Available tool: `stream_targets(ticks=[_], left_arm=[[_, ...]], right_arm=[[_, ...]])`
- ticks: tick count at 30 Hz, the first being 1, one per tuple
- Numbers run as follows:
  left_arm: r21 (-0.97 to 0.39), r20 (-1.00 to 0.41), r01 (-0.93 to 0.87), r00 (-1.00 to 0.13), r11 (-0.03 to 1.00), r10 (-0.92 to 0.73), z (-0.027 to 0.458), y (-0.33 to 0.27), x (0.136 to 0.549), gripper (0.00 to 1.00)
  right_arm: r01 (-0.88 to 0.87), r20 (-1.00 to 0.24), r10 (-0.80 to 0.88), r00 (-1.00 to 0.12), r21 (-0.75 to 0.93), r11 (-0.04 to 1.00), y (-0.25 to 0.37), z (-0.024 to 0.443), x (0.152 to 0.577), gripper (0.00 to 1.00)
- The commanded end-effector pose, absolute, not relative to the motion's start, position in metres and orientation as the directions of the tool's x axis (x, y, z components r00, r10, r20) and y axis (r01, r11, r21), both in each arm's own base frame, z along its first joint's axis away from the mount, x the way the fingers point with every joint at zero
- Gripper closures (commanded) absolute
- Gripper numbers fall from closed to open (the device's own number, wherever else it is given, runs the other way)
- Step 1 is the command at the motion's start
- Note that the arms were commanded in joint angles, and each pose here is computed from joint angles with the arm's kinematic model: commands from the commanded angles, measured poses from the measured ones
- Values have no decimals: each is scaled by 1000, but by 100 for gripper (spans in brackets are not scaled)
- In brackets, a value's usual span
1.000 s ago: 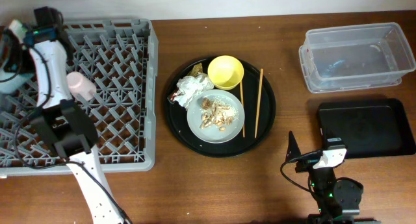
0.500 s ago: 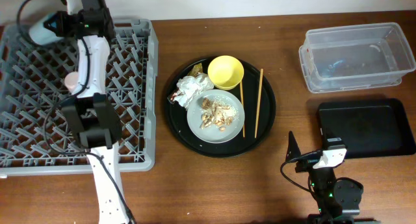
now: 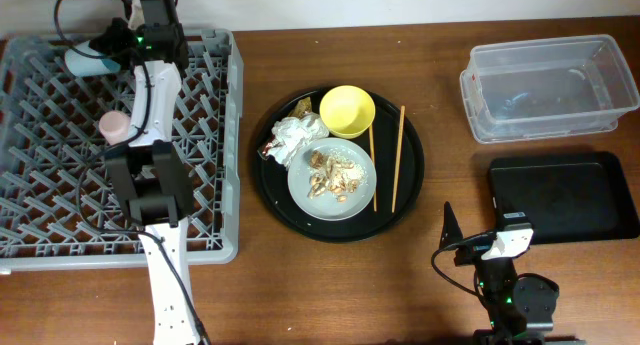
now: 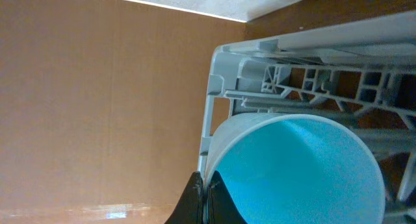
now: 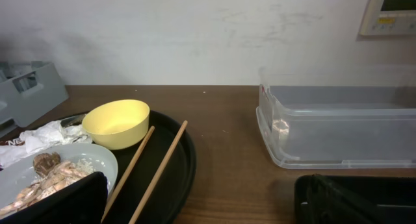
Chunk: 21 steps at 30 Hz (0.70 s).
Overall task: Sort waste into correct bins and load items into the dishwasher rack
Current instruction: 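Lower the blue cup into the rack's back row and release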
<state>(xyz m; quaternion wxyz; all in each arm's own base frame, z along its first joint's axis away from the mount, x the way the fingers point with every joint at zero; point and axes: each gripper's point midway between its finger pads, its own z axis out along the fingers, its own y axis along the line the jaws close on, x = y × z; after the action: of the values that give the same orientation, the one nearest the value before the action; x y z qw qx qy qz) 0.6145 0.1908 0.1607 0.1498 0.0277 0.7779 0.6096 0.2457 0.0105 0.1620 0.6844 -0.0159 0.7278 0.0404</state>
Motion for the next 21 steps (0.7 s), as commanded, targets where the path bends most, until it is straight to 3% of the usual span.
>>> stream_targets(ticks=[1,9,12,16,21], left_arm=[[971,-125,-60,-954,233,273,159,163,619,100],[972,-25,52,-947,228,321,148,129,618,100],[978,-169,-138,-965,160,201,178,160,610,100],[982,-146,-129,-981,137,127,183,208,595,100],[974,31,74,-980,215,198,144,211,593,100]], right_arm=[[-80,-997,41,-66,46,996,10,160,246,2],[-80,-997,41,-66,46,996,10,160,246,2],[-80,-997,41,-66,46,996,10,160,246,2],[-80,-997,41,-66,46,996,10,160,246,2],[-80,-997,41,-66,46,996,10,160,246,2]])
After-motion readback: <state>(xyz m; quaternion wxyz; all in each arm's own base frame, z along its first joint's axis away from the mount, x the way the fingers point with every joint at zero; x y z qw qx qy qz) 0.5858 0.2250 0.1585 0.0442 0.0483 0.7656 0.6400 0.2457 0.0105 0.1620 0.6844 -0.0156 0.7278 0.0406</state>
